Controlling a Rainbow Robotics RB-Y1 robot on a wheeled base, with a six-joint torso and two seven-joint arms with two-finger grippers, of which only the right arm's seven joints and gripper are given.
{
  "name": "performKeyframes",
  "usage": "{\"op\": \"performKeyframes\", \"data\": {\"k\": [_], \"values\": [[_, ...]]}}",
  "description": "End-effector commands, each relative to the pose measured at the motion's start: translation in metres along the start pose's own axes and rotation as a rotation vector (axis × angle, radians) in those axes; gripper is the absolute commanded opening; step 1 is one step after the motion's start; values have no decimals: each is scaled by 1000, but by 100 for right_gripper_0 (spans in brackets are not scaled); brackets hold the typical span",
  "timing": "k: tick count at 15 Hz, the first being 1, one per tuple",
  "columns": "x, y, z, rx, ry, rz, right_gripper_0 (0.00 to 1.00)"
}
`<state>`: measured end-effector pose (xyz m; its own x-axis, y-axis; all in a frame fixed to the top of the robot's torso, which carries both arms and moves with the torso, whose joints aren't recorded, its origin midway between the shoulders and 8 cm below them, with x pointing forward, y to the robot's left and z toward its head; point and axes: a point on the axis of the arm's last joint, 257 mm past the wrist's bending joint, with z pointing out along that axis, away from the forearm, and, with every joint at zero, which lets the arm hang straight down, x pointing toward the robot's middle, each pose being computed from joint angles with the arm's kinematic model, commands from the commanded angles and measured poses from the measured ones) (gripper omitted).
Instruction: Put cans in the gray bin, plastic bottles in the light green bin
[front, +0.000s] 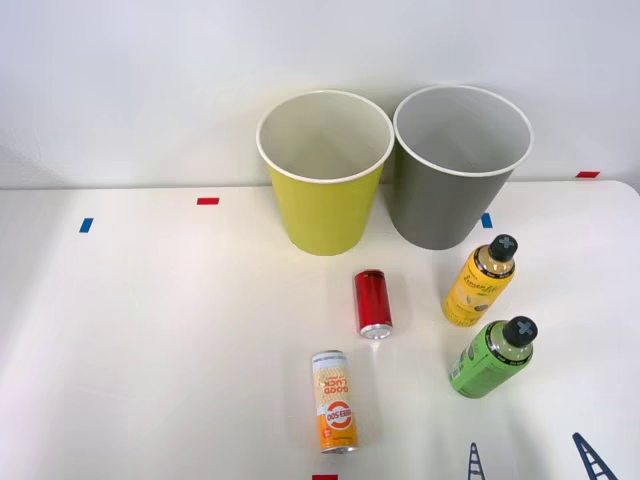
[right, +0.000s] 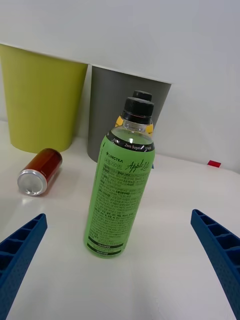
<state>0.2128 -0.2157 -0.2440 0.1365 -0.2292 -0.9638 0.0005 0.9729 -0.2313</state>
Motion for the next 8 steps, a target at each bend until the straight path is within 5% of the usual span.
{"op": "performKeyframes", "data": {"k": [1,8], "values": [[0,0,0,0,0,0,100],[0,0,0,0,0,0,100]]}}
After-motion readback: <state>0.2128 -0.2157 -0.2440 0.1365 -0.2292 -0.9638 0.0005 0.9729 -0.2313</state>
